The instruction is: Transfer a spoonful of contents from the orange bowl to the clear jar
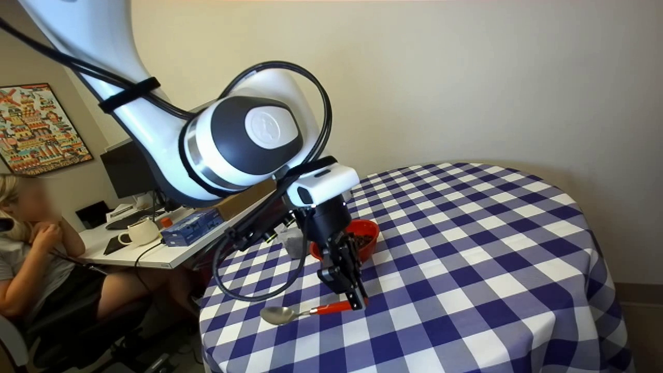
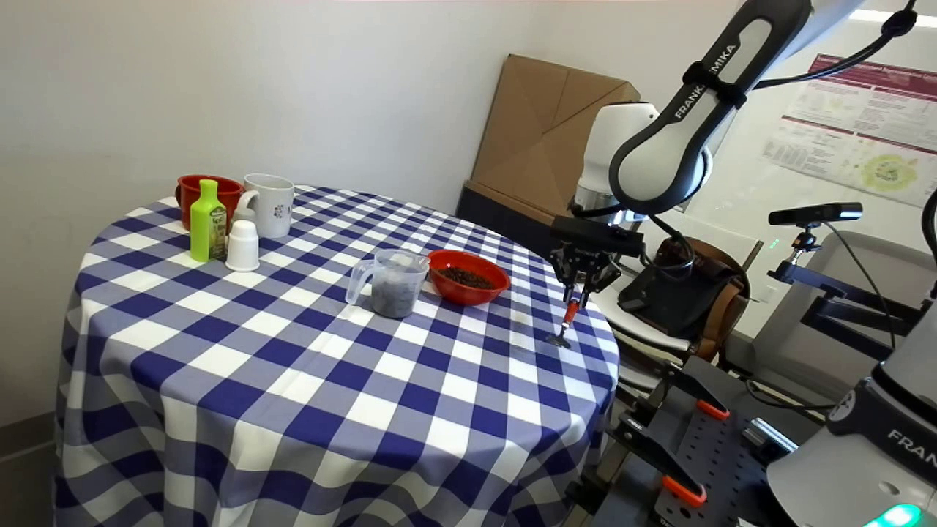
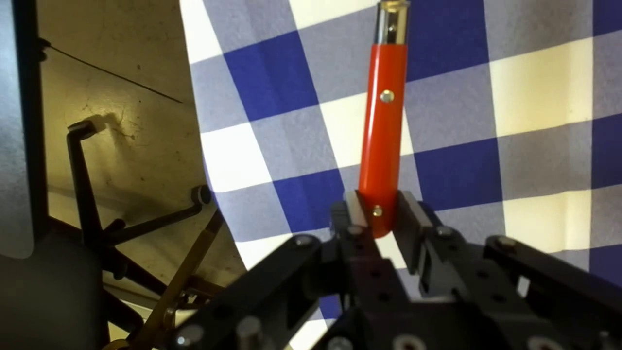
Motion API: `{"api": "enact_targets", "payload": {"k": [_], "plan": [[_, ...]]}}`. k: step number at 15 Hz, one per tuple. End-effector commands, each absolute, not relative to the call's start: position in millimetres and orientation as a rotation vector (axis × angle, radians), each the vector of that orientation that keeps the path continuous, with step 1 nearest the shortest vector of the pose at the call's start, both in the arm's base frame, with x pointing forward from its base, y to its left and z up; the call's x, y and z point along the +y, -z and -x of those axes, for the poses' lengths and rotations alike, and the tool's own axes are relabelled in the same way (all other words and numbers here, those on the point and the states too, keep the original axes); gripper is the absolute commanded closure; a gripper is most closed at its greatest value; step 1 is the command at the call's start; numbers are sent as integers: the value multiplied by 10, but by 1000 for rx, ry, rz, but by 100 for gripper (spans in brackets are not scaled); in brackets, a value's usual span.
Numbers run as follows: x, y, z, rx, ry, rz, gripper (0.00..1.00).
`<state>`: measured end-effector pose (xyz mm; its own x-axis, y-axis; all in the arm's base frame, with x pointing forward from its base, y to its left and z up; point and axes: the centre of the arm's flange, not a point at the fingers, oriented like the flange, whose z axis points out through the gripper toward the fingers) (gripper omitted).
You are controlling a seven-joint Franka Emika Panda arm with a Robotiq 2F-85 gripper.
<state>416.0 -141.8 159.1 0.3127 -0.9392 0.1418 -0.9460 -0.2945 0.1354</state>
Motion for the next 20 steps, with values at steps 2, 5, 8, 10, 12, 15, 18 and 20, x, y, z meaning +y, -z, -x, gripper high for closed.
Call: {"api": "enact_targets", "payload": {"k": [2,5,8,10,12,15,18,20], "plan": [[-1270,-1524,-4304,-1697,-77,-2461,95],[-1249,-1394,-4310,-1675,-59,-2467,95],[-1279,-1257,-4280,-1674,-27,-2463,95],[-1297,-1175,-4279,-1670,-22,-2462,95],[-1285,-1109,-4297,-1657,-17,-2466,94],[-1223,-1107,-4341,-1648,14,-2482,49],[-1111,-1349,-4402,-1668,6,-2546,26],[-989,-1630,-4449,-1654,-28,-2623,13]]}}
